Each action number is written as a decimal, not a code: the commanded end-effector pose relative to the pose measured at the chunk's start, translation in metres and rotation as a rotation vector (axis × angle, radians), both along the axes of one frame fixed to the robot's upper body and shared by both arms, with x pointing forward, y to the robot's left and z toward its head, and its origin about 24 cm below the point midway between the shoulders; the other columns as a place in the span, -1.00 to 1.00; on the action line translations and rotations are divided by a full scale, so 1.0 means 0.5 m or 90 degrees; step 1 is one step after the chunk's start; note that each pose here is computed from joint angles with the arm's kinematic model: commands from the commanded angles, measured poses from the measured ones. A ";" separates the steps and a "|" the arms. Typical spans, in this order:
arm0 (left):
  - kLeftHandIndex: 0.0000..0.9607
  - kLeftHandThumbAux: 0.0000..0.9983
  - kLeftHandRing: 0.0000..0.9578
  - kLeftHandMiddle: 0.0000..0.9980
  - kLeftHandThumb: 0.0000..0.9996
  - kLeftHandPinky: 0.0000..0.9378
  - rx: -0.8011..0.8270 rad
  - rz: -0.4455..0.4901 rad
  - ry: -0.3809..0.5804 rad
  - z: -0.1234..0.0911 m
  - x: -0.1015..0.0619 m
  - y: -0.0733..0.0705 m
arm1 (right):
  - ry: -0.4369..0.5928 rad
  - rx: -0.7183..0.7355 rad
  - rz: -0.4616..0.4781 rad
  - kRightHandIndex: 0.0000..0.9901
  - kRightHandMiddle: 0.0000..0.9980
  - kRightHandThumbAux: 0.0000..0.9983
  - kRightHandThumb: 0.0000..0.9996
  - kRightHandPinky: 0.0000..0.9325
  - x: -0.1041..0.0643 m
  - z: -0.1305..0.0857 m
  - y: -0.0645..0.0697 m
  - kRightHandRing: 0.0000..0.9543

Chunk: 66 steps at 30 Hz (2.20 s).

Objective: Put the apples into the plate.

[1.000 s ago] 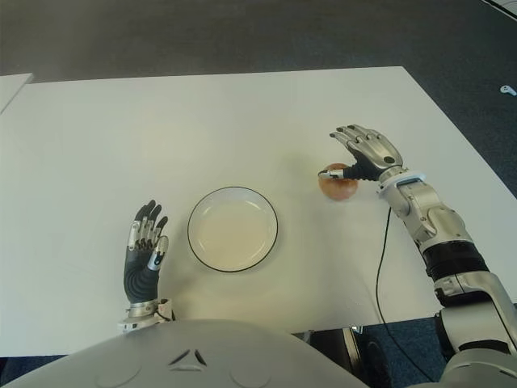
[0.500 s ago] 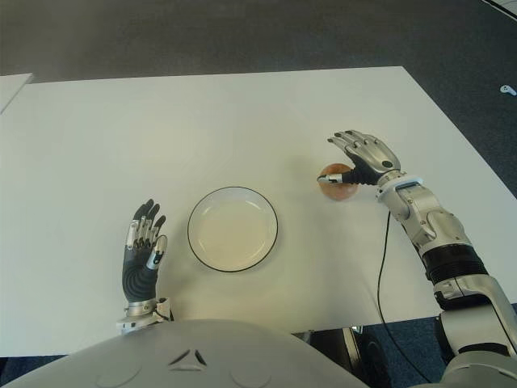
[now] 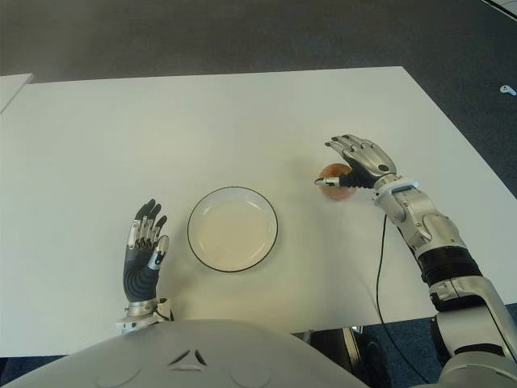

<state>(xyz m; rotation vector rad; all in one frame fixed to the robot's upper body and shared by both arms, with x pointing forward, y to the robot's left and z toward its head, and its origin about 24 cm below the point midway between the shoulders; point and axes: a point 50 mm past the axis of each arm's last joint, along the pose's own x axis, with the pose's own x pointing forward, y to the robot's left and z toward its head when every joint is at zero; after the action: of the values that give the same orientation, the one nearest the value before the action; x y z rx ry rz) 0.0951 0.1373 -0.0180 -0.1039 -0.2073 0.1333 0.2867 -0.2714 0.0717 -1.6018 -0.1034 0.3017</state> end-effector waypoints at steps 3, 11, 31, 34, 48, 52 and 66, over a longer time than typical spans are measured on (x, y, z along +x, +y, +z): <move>-0.99 0.15 -1.00 -1.00 -0.93 -0.94 0.023 0.010 0.123 -0.048 -0.040 0.024 | 0.027 0.017 -0.001 -1.00 -1.00 -0.56 -0.59 -1.00 -0.009 -0.028 0.008 -1.00; -0.99 0.14 -1.00 -0.99 -0.94 -0.95 0.020 0.009 0.129 -0.048 -0.042 0.031 | 0.034 0.019 -0.004 -1.00 -1.00 -0.54 -0.59 -1.00 -0.007 -0.043 0.012 -1.00; -0.99 0.14 -1.00 -0.99 -0.90 -0.92 0.026 0.023 0.128 -0.043 -0.045 0.035 | 0.053 0.042 -0.015 -1.00 -1.00 -0.53 -0.54 -1.00 -0.010 -0.084 0.017 -1.00; -0.98 0.13 -1.00 -0.98 -0.89 -0.92 0.027 0.025 0.130 -0.043 -0.045 0.036 | 0.055 0.045 -0.017 -1.00 -1.00 -0.52 -0.53 -1.00 -0.012 -0.090 0.018 -1.00; -0.98 0.11 -1.00 -0.98 -0.83 -0.92 0.026 0.024 0.124 -0.037 -0.046 0.036 | 0.070 0.056 -0.033 -1.00 -1.00 -0.55 -0.52 -1.00 -0.015 -0.118 0.015 -1.00; -0.98 0.11 -1.00 -0.98 -0.82 -0.92 0.029 0.025 0.125 -0.036 -0.046 0.037 | 0.068 0.057 -0.041 -1.00 -1.00 -0.55 -0.51 -1.00 -0.017 -0.127 0.013 -1.00; -0.97 0.14 -1.00 -0.97 -0.80 -0.91 0.032 0.028 0.124 -0.033 -0.045 0.039 | 0.053 0.078 -0.053 -1.00 -1.00 -0.39 -0.48 -0.98 -0.015 -0.139 0.007 -1.00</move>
<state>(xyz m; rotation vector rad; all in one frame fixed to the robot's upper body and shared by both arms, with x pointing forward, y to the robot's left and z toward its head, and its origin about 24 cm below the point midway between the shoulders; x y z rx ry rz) 0.0866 0.1530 -0.0202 -0.0572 -0.1398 0.1845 0.2889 -0.2709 0.0215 -1.4765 -0.0567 0.2324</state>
